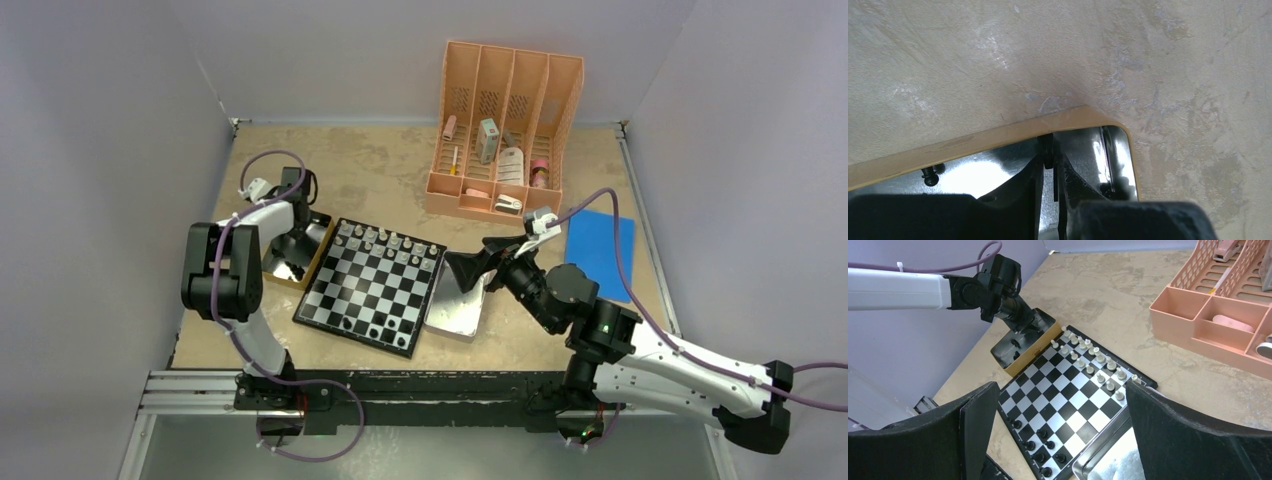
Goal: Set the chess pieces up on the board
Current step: Pick up the chess piece from the storage box.
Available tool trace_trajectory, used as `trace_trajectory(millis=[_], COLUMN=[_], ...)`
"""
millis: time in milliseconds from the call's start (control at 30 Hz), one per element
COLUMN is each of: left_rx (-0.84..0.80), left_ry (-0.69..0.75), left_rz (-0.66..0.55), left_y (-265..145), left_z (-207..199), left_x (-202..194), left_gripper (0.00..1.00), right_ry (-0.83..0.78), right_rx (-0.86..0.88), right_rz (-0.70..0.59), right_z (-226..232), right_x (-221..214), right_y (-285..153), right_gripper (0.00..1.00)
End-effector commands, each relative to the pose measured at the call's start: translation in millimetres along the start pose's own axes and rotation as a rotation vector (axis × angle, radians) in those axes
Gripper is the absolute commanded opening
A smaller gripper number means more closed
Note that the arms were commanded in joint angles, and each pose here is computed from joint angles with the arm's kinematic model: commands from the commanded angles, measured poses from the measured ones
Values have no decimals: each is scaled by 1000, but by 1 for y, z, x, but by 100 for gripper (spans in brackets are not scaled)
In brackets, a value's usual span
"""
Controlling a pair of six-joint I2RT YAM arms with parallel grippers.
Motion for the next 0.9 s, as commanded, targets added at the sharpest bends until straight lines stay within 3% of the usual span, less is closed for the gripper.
trace_trajectory(millis=[0, 433, 633, 733, 867], left_rx=[-48, -131, -443, -650, -758], left_ry=[-48, 71, 305, 449, 562], left_rz=[-47, 0, 53, 133, 254], left_y=[-20, -60, -109, -139, -164], left_z=[-9, 3, -23, -37, -36], left_x=[23, 22, 19, 4, -13], left_gripper=[11, 4, 3, 2, 0], right_ry=[40, 20, 29, 28, 27], right_rx=[14, 5, -9, -13, -18], right_rz=[-72, -67, -79, -74, -60], right_z=[8, 5, 2, 0, -2], right_x=[27, 23, 24, 21, 17], right_y=[-6, -4, -5, -5, -6], right_gripper=[99, 99, 99, 99, 99])
Point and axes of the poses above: each gripper's point midway between its finger pads, its own y axis out along the fingers, its own z axis along the line the jaws close on, x = y × z, the point moved 1 cm from there along -y, back along the fingers, and after that the axes turned 6 degrees about y, right-handed, at the moved point
